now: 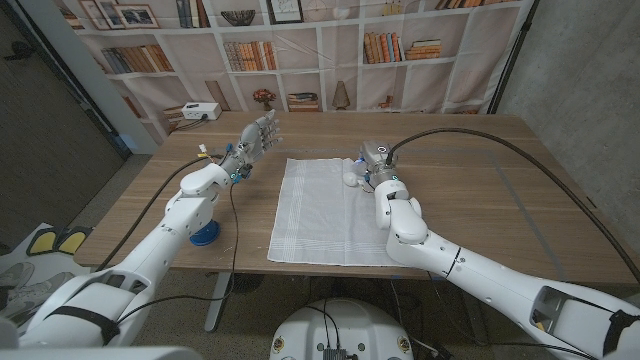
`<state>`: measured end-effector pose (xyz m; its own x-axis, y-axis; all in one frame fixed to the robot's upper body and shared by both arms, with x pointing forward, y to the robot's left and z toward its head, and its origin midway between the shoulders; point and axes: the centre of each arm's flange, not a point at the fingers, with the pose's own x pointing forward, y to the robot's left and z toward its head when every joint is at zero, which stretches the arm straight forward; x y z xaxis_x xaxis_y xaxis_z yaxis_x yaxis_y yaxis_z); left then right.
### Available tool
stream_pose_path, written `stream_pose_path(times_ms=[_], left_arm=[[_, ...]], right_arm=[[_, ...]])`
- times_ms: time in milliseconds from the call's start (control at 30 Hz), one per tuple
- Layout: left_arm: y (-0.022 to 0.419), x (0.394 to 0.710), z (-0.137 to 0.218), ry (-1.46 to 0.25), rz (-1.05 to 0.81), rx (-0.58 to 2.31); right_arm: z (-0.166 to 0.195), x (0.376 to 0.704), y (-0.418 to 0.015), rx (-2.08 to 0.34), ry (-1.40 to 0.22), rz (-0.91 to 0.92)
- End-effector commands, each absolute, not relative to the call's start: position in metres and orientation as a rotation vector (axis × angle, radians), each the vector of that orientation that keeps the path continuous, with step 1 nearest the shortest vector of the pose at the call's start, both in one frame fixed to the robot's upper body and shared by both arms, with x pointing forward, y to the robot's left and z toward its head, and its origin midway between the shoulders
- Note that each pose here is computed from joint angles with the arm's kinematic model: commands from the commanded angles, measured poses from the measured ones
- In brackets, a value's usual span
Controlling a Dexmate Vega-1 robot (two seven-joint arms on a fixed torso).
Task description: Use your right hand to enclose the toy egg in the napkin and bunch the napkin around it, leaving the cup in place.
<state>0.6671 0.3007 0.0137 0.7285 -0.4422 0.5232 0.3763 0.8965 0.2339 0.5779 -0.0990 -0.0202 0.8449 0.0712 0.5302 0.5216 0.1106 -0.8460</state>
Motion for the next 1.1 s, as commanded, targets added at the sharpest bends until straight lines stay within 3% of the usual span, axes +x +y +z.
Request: stream_pose_path(times_ms=[33,467,1100], left_arm=[[0.298,0.67,0.015,-0.6,-0.456,0.115],[0.299,0.669,0.014,-0.605,-0.451,0.108],[0.299,0.671,0.014,-0.605,-0.457,0.104]], right_arm=[[-0.023,0.565,-0.076,-1.281,-0.597,-0.151],[-0.027,0.572,-0.072,-1.283,-0.611,0.049],[-0.036,0.581,-0.076,-1.28,-0.474,0.341]])
